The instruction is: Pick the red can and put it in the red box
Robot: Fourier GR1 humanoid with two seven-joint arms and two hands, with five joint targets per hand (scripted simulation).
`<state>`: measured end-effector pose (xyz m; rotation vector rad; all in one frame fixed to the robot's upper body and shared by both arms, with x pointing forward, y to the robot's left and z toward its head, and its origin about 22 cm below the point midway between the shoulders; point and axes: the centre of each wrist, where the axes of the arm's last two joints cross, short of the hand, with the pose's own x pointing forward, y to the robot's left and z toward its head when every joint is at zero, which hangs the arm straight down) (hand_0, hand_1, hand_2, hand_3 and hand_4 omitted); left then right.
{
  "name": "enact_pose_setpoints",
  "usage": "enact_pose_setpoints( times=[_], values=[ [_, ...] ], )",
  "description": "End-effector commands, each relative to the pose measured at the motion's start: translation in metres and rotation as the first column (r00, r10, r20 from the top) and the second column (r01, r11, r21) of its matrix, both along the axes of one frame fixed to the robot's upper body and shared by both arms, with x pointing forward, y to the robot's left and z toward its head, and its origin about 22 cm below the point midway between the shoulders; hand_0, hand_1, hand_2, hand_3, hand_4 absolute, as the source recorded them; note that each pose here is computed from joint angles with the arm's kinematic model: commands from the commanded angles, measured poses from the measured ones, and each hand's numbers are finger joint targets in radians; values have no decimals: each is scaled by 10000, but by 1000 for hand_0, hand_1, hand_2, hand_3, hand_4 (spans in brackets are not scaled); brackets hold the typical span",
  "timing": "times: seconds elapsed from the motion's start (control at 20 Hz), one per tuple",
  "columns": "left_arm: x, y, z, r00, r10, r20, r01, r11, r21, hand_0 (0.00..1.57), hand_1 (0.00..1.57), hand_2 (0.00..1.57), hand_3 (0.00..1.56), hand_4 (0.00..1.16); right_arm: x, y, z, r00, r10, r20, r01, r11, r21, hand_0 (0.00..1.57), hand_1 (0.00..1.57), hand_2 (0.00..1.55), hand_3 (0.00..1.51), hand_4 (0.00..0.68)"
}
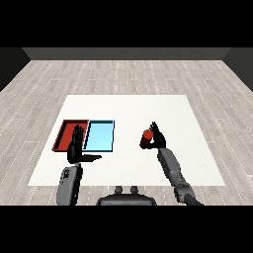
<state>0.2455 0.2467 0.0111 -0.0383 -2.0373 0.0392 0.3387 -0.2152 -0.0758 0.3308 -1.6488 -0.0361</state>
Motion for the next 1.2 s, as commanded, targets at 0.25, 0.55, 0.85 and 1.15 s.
enact_pose_setpoints(
  times=[0.25,0.55,0.85,1.15],
  values=[
    [-45,-36,213,9999,137,36,-137,9999,39,0,0,0,0,0,35,214,5,9996,274,54,-274,9996,76,0,0,0,0,0],
    [-78,28,-57,9999,68,-92,-67,9999,112,0,0,0,0,0,72,269,-95,9991,400,-163,-395,9988,303,0,0,0,0,0],
    [-19,120,4,9996,88,250,-88,10000,-24,0,0,0,0,0,128,284,0,9991,297,-312,-309,9987,-395,0,0,0,0,0],
    [-7,-78,211,9998,215,17,-215,9998,-36,0,0,0,0,0,258,350,84,9887,-1388,-562,1301,9821,-1363,1262,1262,1324,1280,269]
  ],
)
